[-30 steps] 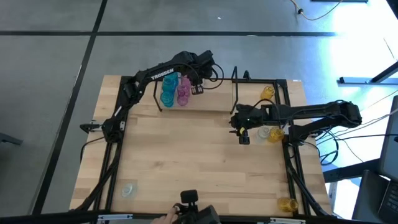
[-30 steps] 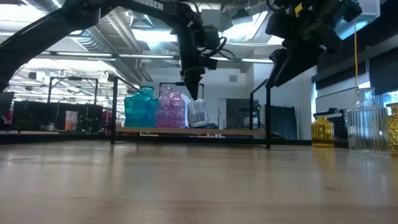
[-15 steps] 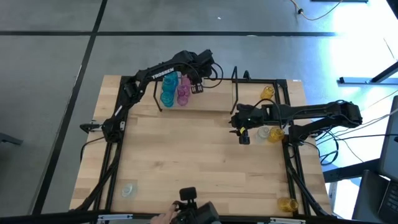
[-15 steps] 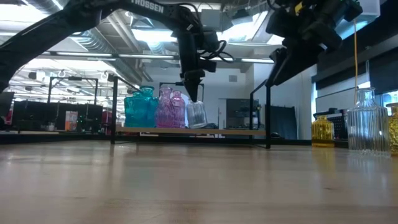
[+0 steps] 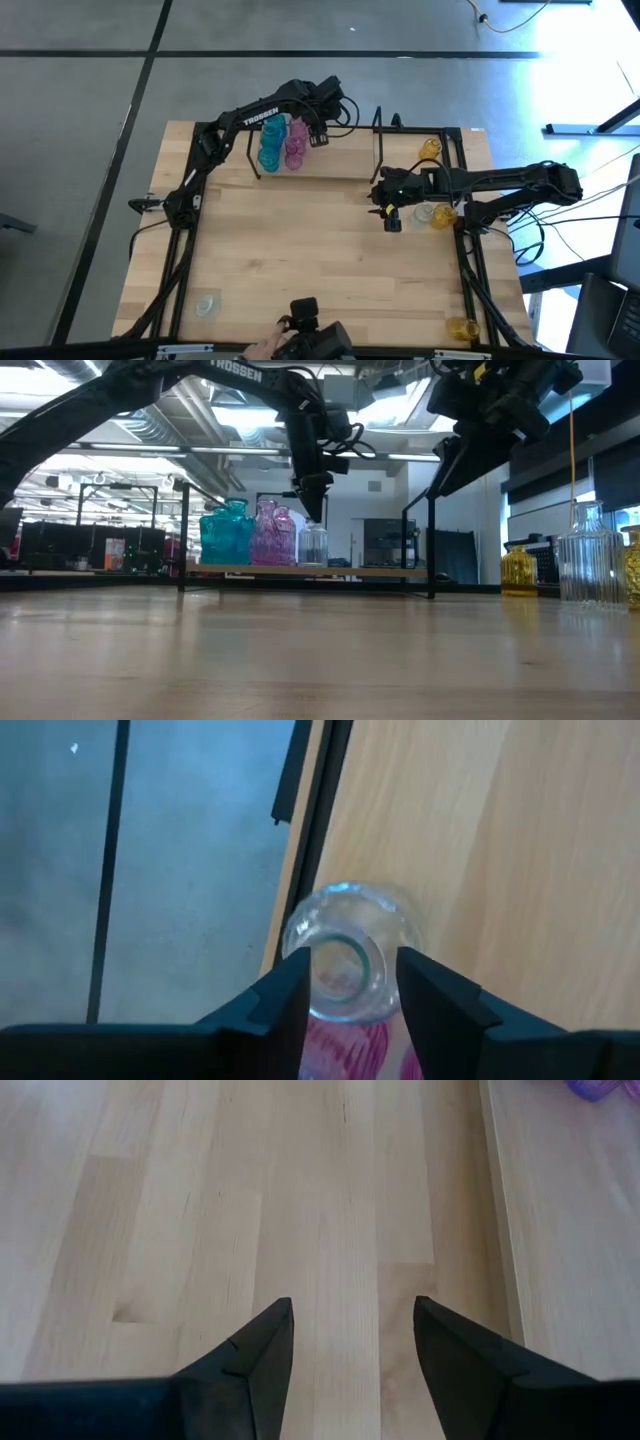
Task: Sort vases onto shelf
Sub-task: Put the bottom transparent vase on the shelf aligned with the other transparent vase
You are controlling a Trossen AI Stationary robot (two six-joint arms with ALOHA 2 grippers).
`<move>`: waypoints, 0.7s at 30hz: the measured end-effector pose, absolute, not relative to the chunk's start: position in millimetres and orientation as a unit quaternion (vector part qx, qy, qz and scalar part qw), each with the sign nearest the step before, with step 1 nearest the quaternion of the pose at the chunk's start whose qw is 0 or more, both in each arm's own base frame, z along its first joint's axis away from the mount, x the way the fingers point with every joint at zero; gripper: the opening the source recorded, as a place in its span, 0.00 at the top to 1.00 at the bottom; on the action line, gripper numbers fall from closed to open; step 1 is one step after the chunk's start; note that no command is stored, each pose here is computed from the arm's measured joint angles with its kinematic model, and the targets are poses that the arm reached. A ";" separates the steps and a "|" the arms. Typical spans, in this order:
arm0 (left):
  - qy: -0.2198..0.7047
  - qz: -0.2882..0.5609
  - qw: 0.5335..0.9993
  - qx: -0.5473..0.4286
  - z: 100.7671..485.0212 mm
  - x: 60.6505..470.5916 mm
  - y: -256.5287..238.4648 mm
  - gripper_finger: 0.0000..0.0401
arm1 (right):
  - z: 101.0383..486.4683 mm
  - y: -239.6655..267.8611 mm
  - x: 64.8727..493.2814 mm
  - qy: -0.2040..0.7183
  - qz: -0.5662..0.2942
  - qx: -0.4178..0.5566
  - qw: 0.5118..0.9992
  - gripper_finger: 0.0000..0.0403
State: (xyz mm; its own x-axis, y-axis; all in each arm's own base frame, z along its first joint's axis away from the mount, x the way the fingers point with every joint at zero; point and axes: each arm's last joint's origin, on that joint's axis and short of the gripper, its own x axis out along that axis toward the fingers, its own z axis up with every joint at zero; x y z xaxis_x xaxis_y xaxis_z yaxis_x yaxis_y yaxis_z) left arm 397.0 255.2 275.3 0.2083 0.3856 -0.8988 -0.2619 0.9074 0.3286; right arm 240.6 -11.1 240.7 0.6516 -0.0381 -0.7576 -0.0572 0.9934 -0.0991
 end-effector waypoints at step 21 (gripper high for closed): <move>0.549 0.163 0.817 0.062 385.5 361.7 132.9 0.65 | 241.2 -11.2 241.4 0.413 0.003 -0.053 0.909 0.53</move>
State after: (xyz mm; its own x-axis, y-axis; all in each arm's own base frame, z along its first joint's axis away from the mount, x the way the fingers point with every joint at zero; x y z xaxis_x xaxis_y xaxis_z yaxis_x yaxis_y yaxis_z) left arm 361.7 132.9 385.5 0.3432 0.3346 -0.8777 -0.1981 0.9392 0.2806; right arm 241.4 -11.2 241.2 0.6583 -0.0380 -0.7518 -0.0504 0.9943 -0.0944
